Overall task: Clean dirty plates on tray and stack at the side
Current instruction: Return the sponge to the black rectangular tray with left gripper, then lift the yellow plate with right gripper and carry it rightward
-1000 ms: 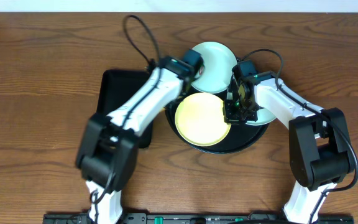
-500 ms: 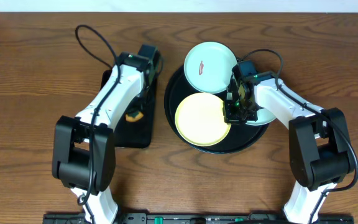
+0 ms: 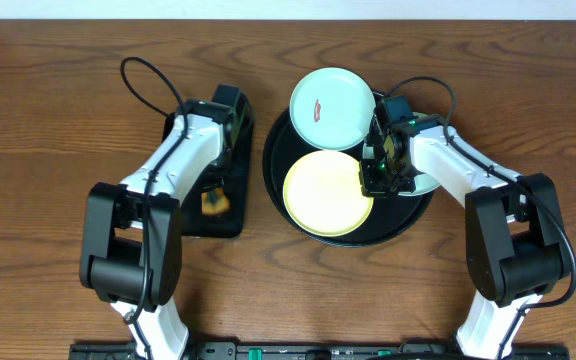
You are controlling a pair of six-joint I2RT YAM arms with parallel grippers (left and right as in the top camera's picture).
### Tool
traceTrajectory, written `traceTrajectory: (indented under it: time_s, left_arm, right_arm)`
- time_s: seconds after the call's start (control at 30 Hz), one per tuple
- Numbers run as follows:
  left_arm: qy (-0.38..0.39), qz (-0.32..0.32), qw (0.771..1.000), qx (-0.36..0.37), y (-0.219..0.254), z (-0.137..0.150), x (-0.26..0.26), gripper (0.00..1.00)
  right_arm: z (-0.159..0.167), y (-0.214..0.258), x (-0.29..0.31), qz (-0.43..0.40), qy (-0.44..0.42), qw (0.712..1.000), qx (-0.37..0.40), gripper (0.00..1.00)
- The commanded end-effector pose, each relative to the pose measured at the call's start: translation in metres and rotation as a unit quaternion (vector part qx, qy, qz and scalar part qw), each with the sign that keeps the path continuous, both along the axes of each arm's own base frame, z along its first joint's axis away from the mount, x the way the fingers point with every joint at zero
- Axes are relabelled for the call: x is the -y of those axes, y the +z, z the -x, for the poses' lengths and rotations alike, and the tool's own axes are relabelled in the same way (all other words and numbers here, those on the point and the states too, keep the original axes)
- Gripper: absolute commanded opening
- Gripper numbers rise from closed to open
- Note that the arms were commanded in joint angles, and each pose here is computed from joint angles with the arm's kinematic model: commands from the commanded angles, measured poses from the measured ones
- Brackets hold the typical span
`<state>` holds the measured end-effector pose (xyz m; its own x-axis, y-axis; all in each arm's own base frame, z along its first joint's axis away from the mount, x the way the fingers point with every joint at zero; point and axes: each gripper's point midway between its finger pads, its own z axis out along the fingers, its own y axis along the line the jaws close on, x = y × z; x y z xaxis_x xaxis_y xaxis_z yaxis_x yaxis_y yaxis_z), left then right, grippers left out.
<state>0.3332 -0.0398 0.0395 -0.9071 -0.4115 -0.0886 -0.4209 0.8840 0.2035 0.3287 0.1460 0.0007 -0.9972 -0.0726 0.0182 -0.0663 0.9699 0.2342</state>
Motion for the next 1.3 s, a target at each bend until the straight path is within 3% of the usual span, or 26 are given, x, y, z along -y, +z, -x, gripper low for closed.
traceTrajectory:
  time_s: [0.0, 0.07, 0.13, 0.2, 0.23, 0.33, 0.6, 0.97, 1.27]
  left_arm:
    - [-0.007, 0.017, 1.000, 0.006, 0.012, -0.001, -0.010, 0.34]
    - [-0.012, 0.052, 0.999, 0.013, 0.021, -0.001, -0.008, 0.41]
    - [-0.009, 0.080, 0.996, 0.030, 0.035, -0.001, -0.007, 0.48]
    - [0.000, 0.090, 0.994, 0.053, 0.053, 0.000, -0.011, 0.50]
    - [0.002, 0.091, 0.994, 0.064, 0.061, 0.000, -0.014, 0.50]
    - [0.004, 0.094, 0.990, 0.108, 0.092, 0.003, -0.022, 0.61]
    - [0.008, 0.095, 0.982, 0.164, 0.140, 0.024, -0.033, 0.80]
    - [0.007, 0.095, 0.981, 0.168, 0.144, 0.026, -0.033, 0.83]
    - [0.008, 0.095, 0.981, 0.168, 0.144, 0.026, -0.033, 0.83]
  right_arm:
    - [0.004, -0.019, 0.013, 0.037, 0.016, 0.999, -0.004, 0.01]
    - [0.004, -0.019, 0.013, 0.037, 0.018, 0.999, -0.003, 0.03]
    - [0.002, -0.019, 0.012, 0.036, 0.020, 0.999, 0.001, 0.15]
    - [-0.002, -0.019, 0.011, 0.033, 0.023, 0.999, 0.009, 0.17]
    - [-0.004, -0.019, 0.010, 0.032, 0.023, 0.999, 0.013, 0.17]
    - [-0.009, -0.018, 0.006, 0.024, 0.027, 0.999, 0.025, 0.01]
    - [-0.024, 0.018, -0.013, -0.022, 0.047, 0.996, 0.074, 0.01]
    - [-0.062, 0.124, -0.047, -0.032, 0.092, 0.955, 0.281, 0.01]
    - [-0.078, 0.175, -0.144, -0.121, 0.131, 0.892, 0.416, 0.01]
